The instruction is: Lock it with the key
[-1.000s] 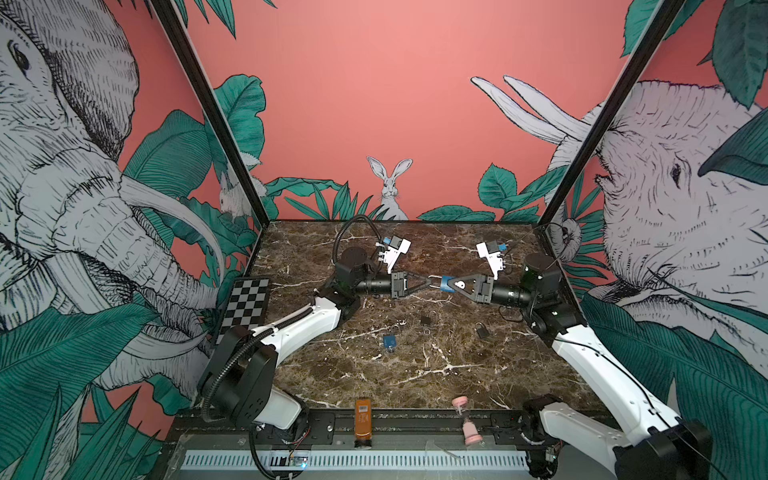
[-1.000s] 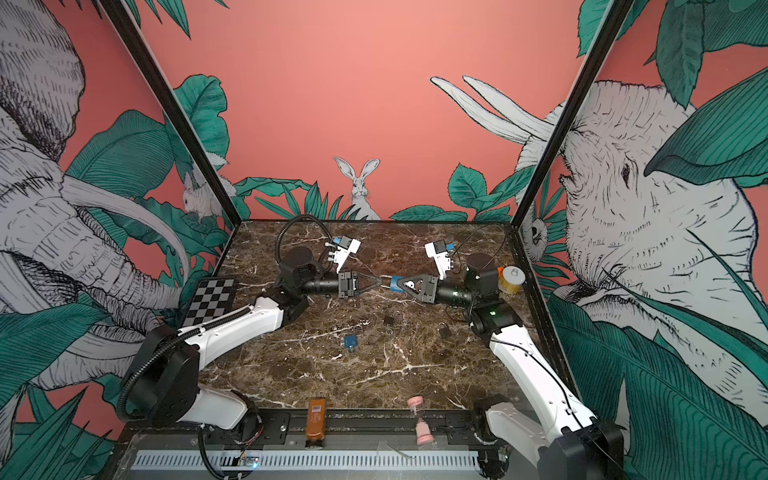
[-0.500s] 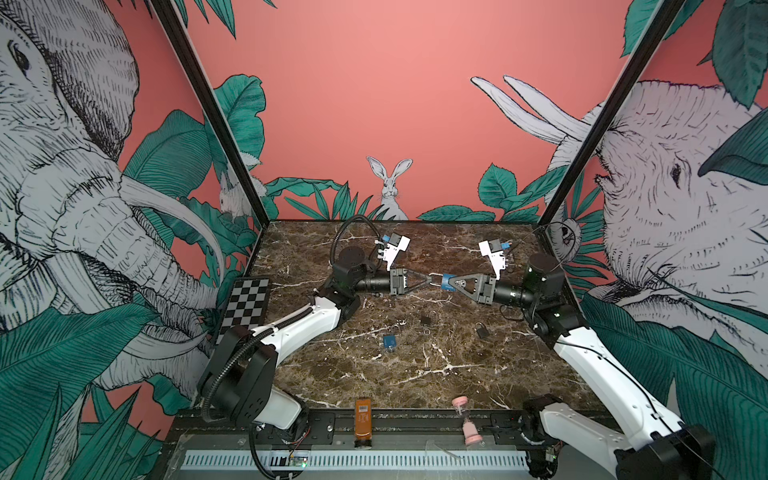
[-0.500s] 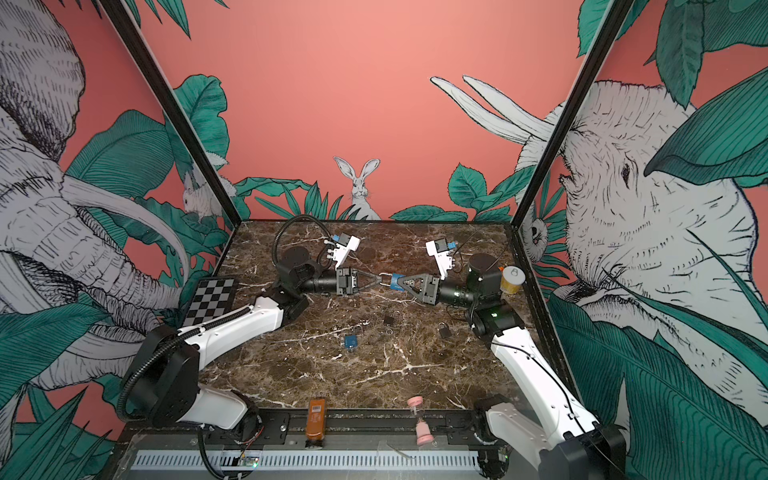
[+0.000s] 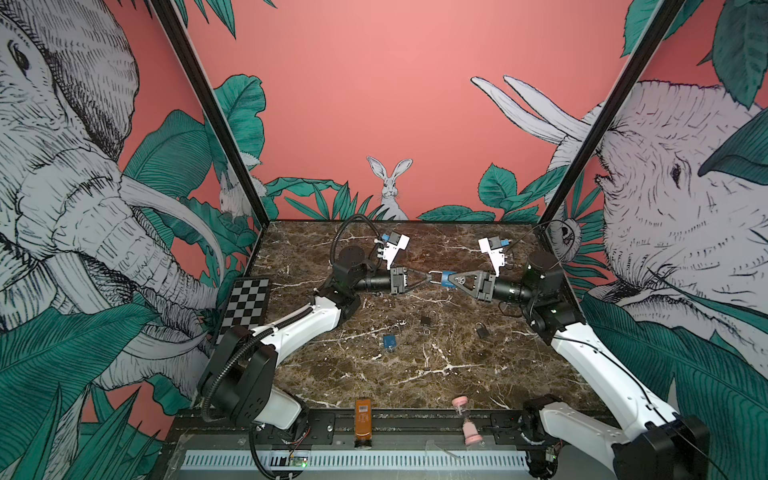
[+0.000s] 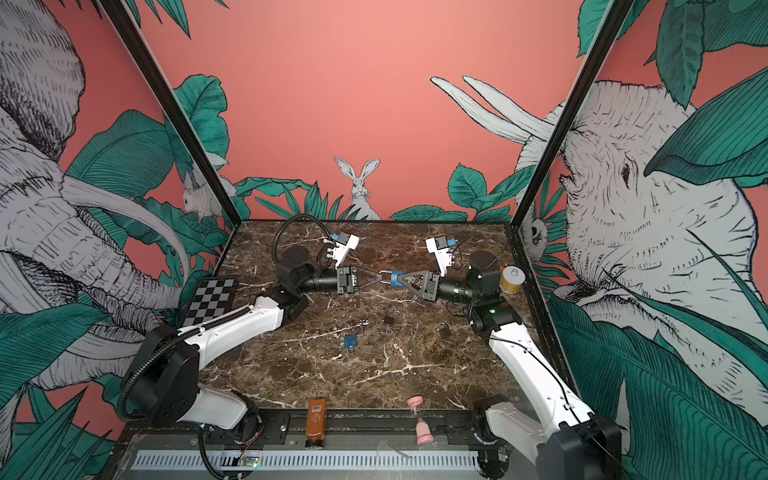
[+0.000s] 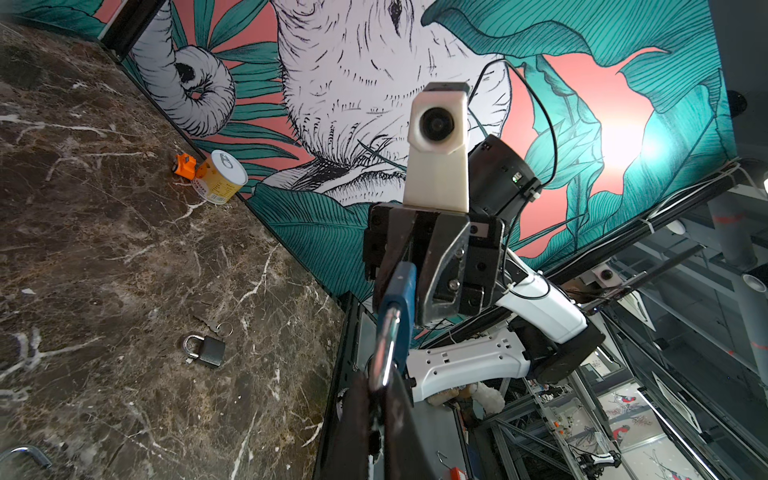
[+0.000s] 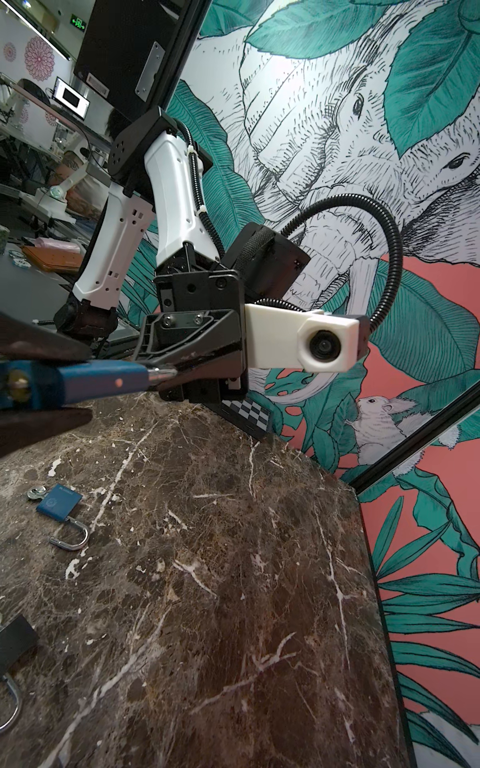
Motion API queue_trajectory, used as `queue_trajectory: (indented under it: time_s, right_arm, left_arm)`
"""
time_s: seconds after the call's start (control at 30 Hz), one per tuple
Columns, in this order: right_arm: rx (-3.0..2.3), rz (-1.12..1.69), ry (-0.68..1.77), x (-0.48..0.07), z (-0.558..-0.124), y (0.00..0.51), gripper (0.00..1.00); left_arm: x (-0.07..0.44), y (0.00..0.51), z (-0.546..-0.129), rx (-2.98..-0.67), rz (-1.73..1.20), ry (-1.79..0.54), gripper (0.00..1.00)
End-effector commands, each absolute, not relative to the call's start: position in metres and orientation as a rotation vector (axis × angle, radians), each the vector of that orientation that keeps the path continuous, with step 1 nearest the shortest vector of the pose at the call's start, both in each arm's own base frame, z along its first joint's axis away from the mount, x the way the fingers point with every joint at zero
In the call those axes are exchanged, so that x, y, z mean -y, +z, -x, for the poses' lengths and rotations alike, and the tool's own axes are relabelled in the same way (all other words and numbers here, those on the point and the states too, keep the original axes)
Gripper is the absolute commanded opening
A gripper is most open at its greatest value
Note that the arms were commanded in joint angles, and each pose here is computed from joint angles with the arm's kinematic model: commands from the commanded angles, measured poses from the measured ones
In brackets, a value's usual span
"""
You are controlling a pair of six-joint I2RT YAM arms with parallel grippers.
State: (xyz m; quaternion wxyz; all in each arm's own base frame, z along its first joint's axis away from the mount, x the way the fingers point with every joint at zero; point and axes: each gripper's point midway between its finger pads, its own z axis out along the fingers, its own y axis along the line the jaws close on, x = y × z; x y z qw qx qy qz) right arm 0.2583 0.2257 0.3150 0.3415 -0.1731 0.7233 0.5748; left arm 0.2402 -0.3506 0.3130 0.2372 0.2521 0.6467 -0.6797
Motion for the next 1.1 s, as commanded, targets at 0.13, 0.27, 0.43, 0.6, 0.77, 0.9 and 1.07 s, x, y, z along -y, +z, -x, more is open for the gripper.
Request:
queue_trajectory:
  time_s: [0.13, 0.27, 0.43, 0.6, 0.77, 0.9, 1.07]
  right_arm:
    - [-1.897, 0.387, 1.460, -0.235, -0.282, 0.307, 0.00]
    - [-1.904, 0.404, 1.472, -0.245, -0.282, 0.304, 0.00]
    - [-1.918, 0.435, 1.494, -0.259, -0.278, 0.297, 0.00]
    - [-1.940, 0.426, 1.503, -0.264, -0.277, 0.289, 0.00]
    - [-1.965, 0.344, 1.459, -0.245, -0.283, 0.284, 0.00]
    - [-1.961, 0.294, 1.424, -0.229, -0.284, 0.286, 0.00]
    - [-2.005, 0.190, 1.319, -0.198, -0.285, 0.276, 0.00]
  left_arm:
    - [0.363, 0.367, -0.171, -1.495, -1.050, -1.933, 0.00]
    - [0.365, 0.367, -0.169, -1.492, -1.058, -1.932, 0.00]
    - [0.367, 0.365, -0.170, -1.498, -1.059, -1.932, 0.00]
    - [0.367, 0.361, -0.171, -1.508, -1.057, -1.908, 0.00]
    - [0.366, 0.344, -0.184, -1.585, -1.011, -1.772, 0.00]
    - [0.367, 0.343, -0.196, -1.614, -0.986, -1.699, 0.00]
    - [0.364, 0.338, -0.216, -1.666, -0.915, -1.615, 0.79]
